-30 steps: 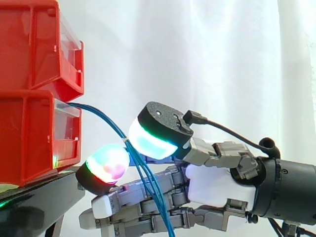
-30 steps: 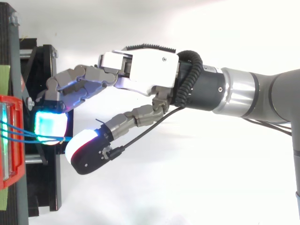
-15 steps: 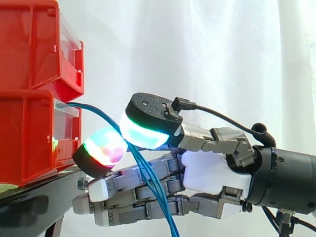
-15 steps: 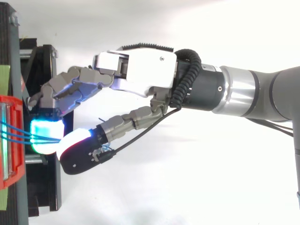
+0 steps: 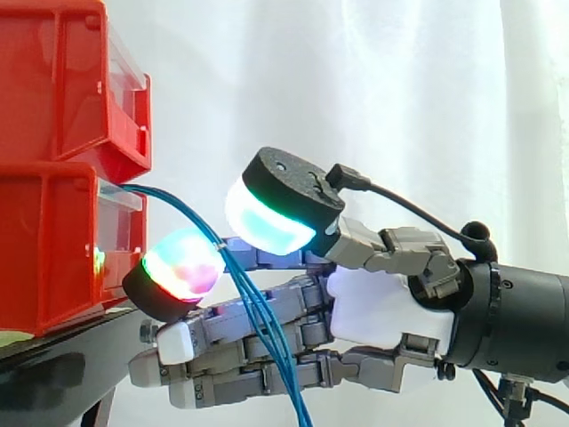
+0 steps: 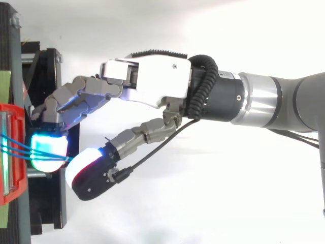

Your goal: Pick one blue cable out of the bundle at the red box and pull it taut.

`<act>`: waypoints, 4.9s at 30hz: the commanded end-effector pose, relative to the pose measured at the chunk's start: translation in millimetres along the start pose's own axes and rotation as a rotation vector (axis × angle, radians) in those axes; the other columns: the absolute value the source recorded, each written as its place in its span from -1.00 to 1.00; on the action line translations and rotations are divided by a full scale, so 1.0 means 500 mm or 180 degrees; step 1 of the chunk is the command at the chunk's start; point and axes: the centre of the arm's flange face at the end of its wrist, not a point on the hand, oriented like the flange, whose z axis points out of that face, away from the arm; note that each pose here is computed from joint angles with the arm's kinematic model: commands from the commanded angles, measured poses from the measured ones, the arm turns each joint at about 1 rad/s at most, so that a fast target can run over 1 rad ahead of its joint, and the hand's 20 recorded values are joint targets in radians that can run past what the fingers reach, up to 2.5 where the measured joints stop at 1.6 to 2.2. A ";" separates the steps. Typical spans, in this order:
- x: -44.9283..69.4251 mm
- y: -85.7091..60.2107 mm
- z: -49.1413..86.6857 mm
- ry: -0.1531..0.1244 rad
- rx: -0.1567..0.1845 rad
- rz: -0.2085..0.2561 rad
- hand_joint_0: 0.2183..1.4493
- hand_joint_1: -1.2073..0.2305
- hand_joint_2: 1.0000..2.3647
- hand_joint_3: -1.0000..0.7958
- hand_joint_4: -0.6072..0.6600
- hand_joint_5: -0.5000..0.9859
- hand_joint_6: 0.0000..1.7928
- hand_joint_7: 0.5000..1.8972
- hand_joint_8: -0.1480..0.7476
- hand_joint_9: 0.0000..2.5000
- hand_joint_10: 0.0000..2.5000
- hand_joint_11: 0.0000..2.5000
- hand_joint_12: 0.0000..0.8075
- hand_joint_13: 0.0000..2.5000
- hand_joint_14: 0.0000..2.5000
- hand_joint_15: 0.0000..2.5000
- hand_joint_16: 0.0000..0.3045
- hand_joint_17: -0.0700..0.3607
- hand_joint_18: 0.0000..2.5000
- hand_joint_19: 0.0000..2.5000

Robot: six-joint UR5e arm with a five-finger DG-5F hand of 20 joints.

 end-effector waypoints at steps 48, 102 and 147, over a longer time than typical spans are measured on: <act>-0.001 0.025 -0.008 0.0061 0.0103 -0.0122 -0.21 -0.59 -1.00 -0.44 0.18 -0.56 0.03 -0.50 0.22 -0.35 -0.99 -0.43 0.11 -0.61 -0.99 -0.86 -0.62 -0.07 -0.66 -0.89; -0.023 0.090 -0.021 0.0068 0.0315 -0.0162 -0.39 -0.31 -0.98 -0.22 0.19 -0.50 0.00 -0.27 0.31 -0.22 -0.99 -0.37 0.17 -0.57 -0.99 -0.86 -0.63 -0.08 -0.63 -0.81; -0.016 0.108 -0.009 0.0074 0.0251 -0.0164 -0.37 -0.45 -0.98 -0.02 0.17 -0.50 0.03 -0.25 0.35 -0.17 -0.99 -0.29 0.21 -0.52 -0.99 -0.83 -0.59 -0.02 -0.56 -0.82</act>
